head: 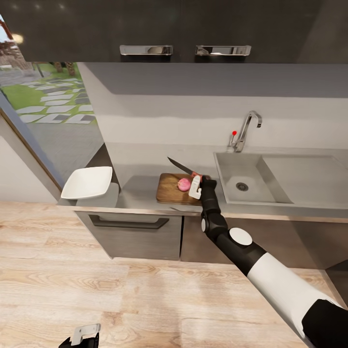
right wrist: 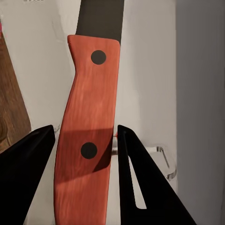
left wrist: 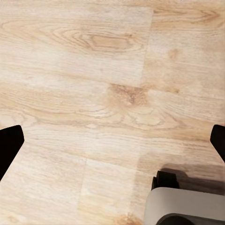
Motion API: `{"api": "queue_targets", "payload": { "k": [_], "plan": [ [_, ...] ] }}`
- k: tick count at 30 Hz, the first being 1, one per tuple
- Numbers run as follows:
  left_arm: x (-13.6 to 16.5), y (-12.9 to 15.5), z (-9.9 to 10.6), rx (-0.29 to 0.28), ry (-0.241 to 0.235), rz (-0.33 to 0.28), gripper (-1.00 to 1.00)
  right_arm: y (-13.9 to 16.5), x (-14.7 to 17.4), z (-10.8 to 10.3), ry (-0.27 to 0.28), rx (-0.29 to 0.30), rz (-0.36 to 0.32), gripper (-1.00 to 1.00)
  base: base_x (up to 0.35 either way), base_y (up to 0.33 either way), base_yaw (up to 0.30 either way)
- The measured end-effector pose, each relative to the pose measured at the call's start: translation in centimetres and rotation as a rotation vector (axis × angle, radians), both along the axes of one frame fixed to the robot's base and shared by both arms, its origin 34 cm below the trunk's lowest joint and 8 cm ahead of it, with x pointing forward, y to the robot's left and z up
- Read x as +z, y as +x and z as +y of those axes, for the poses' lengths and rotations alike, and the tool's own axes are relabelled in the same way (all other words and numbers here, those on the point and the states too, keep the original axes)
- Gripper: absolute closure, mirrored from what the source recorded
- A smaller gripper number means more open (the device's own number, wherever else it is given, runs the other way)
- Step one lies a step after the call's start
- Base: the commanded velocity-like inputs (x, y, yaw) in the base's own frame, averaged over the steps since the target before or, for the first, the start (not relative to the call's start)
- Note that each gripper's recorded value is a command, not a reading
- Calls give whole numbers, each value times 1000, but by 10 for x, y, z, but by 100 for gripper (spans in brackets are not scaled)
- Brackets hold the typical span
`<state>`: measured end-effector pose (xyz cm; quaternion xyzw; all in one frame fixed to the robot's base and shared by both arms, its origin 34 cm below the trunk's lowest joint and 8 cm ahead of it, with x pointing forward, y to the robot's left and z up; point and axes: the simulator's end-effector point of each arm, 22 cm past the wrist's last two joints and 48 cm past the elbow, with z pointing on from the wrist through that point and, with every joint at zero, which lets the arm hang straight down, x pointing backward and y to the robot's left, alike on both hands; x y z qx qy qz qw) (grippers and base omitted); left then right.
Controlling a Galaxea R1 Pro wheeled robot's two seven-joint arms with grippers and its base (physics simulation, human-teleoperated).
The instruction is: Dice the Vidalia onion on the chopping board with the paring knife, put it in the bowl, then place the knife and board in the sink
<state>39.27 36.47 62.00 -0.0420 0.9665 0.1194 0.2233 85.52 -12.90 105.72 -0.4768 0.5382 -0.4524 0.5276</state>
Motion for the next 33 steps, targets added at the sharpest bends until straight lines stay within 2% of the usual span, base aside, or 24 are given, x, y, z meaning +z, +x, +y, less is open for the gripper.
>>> {"api": "queue_targets", "payload": {
  "k": [7,13,33],
  "plan": [
    [0,0,0,0,0,0,-100,-1,-5,3,-8,8,14,100,0,0,0],
    [0,0,0,0,0,0,-100,-2,-23,-5,-29,-5,56,100,0,0,0],
    [0,0,0,0,0,0,-100,-3,-47,-14,-62,-22,103,100,0,0,0]
  ]
}}
